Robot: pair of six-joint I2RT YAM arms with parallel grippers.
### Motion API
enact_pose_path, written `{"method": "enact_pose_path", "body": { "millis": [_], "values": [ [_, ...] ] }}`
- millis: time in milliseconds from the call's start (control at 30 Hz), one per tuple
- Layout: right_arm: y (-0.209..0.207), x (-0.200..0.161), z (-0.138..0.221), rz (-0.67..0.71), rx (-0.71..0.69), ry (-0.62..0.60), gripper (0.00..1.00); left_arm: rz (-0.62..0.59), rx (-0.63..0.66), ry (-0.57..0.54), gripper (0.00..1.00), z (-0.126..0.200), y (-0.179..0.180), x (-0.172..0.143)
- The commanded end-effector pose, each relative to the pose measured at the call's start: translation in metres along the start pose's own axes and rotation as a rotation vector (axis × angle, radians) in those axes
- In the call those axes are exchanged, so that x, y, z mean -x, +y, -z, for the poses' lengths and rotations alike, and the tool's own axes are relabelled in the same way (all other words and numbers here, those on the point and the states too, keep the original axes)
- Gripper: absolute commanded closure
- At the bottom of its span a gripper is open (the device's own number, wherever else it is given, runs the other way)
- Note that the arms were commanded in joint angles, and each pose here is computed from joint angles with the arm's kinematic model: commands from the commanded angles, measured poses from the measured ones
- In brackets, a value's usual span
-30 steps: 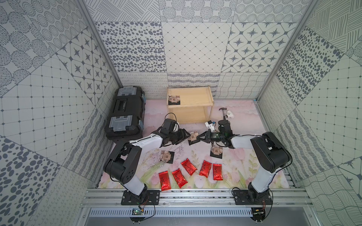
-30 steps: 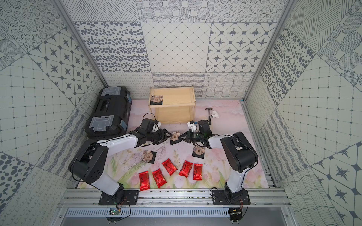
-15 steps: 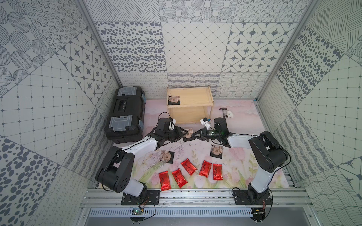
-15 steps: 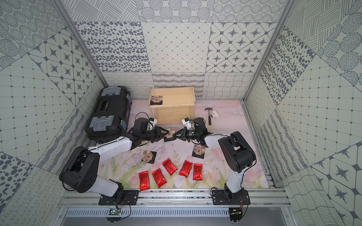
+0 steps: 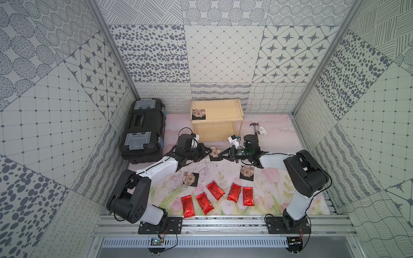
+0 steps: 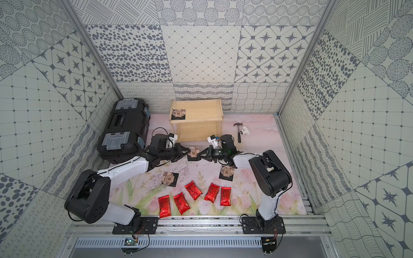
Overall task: Place the tea bags on the shelf by color
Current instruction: Pick up the tea bag from the center of the board.
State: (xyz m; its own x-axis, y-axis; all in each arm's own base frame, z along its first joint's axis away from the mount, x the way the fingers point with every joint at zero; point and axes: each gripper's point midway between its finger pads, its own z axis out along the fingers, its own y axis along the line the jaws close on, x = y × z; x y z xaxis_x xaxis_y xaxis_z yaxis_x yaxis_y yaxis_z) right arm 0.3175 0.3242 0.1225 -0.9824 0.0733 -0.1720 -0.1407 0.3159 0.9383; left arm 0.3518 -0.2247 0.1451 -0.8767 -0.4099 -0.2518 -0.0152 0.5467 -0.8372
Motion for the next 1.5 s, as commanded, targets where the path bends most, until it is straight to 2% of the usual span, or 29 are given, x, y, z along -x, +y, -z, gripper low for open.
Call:
{"method": "enact_pose_path", "body": {
  "millis": [0,133,367,533,733,800,867,1067,1133,1333,1400,1467],
  "values": [
    [0.014,0.006,0.003,0.079,-0.011,-0.003,0.91,-0.056,-0.024,0.000,1.00,0.005,-0.009,0.003],
    [0.028,0.012,0.019,0.152,0.015,0.007,0.76,-0.104,-0.099,0.042,1.00,0.010,-0.027,0.006],
    [0.062,0.030,0.064,0.234,0.138,-0.013,0.55,-0.237,-0.389,0.139,1.00,0.038,-0.085,0.004],
    [0.084,0.027,0.070,0.228,0.213,0.020,0.48,-0.300,-0.511,0.190,1.00,0.050,-0.109,-0.002],
    [0.101,0.019,0.070,0.205,0.253,0.035,0.44,-0.353,-0.570,0.196,1.00,0.055,-0.120,-0.002],
    [0.106,0.014,0.064,0.203,0.252,0.047,0.45,-0.372,-0.572,0.185,1.00,0.056,-0.122,-0.002],
    [0.106,0.010,0.056,0.189,0.240,0.058,0.54,-0.380,-0.565,0.178,1.00,0.056,-0.121,-0.002],
    [0.108,0.006,0.046,0.169,0.260,0.062,0.90,-0.387,-0.546,0.157,1.00,0.055,-0.117,-0.002],
    [0.110,0.006,0.047,0.167,0.261,0.056,0.99,-0.389,-0.535,0.144,1.00,0.056,-0.116,-0.001],
    [0.113,0.005,0.052,0.168,0.234,0.032,1.00,-0.404,-0.496,0.110,1.00,0.057,-0.110,0.000],
    [0.114,0.005,0.053,0.172,0.231,0.027,0.91,-0.401,-0.491,0.107,1.00,0.056,-0.108,0.000],
    [0.115,0.006,0.054,0.176,0.231,0.023,0.86,-0.395,-0.490,0.106,1.00,0.056,-0.108,0.000]
  ]
}}
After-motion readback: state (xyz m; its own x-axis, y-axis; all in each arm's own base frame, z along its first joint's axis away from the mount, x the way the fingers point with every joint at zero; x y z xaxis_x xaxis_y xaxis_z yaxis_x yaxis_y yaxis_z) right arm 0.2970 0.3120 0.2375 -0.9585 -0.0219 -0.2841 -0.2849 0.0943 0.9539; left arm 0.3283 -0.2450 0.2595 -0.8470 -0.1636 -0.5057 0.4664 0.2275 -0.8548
